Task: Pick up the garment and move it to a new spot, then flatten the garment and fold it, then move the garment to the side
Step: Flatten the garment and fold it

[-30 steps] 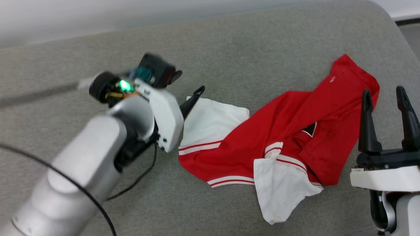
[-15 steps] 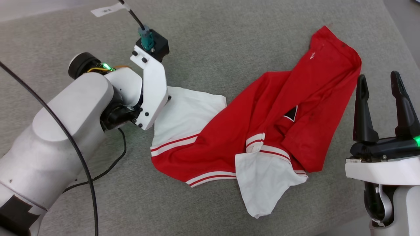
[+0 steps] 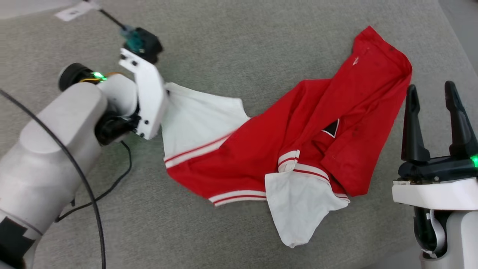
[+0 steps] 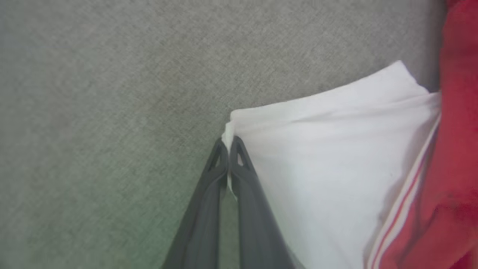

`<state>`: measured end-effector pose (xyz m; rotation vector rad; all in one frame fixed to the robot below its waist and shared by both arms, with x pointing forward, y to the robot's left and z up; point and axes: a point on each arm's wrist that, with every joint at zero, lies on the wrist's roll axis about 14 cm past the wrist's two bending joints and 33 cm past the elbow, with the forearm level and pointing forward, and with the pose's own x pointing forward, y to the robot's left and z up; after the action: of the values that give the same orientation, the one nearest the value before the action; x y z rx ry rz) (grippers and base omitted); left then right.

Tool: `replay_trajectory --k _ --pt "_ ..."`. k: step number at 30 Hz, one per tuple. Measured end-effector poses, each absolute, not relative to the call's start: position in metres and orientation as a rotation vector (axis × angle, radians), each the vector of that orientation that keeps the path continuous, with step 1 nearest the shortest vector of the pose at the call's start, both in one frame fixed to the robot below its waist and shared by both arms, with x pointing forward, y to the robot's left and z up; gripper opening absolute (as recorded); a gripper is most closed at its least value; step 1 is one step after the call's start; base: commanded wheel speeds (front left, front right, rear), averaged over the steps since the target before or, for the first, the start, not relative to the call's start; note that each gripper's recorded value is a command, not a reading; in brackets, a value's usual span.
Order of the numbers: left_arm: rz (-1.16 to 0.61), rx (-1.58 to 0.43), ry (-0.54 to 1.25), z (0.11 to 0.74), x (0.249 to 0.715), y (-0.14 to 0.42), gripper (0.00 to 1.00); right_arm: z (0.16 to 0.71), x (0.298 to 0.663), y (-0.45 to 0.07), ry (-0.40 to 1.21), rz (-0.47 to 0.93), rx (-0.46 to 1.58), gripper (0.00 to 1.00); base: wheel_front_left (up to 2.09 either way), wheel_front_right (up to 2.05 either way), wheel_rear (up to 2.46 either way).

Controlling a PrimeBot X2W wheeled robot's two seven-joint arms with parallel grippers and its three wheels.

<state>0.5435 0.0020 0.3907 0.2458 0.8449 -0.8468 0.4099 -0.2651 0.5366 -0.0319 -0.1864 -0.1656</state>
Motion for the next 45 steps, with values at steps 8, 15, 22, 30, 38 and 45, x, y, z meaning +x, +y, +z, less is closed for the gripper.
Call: replay_trajectory --k 8,15,22,30,38,45 --pt "-0.580 -0.026 0.593 0.439 0.580 0.075 0.00 0.535 0.418 -0.236 -0.190 -0.082 -0.020 1.00 0.00 0.00 0.00" --pt "-0.329 -0.070 0.467 0.453 0.559 0.176 0.00 0.533 0.423 -0.208 -0.187 -0.001 -0.005 1.00 0.00 0.00 0.00" --pt "-0.129 -0.142 0.460 0.426 0.483 0.238 0.00 0.539 0.422 -0.183 -0.191 0.066 0.009 1.00 0.00 0.00 0.00" --pt "-0.060 -0.250 0.479 0.402 0.395 0.232 0.00 0.549 0.416 -0.166 -0.189 0.114 0.007 1.00 0.00 0.00 0.00" --pt "-0.079 -0.199 0.333 0.441 0.389 0.225 1.00 0.550 0.409 -0.158 -0.169 0.142 0.002 1.00 0.00 0.00 0.00" --pt "-0.069 -0.094 0.036 0.522 0.417 0.226 1.00 0.546 0.405 -0.158 -0.143 0.142 0.006 1.00 0.00 0.00 0.00"
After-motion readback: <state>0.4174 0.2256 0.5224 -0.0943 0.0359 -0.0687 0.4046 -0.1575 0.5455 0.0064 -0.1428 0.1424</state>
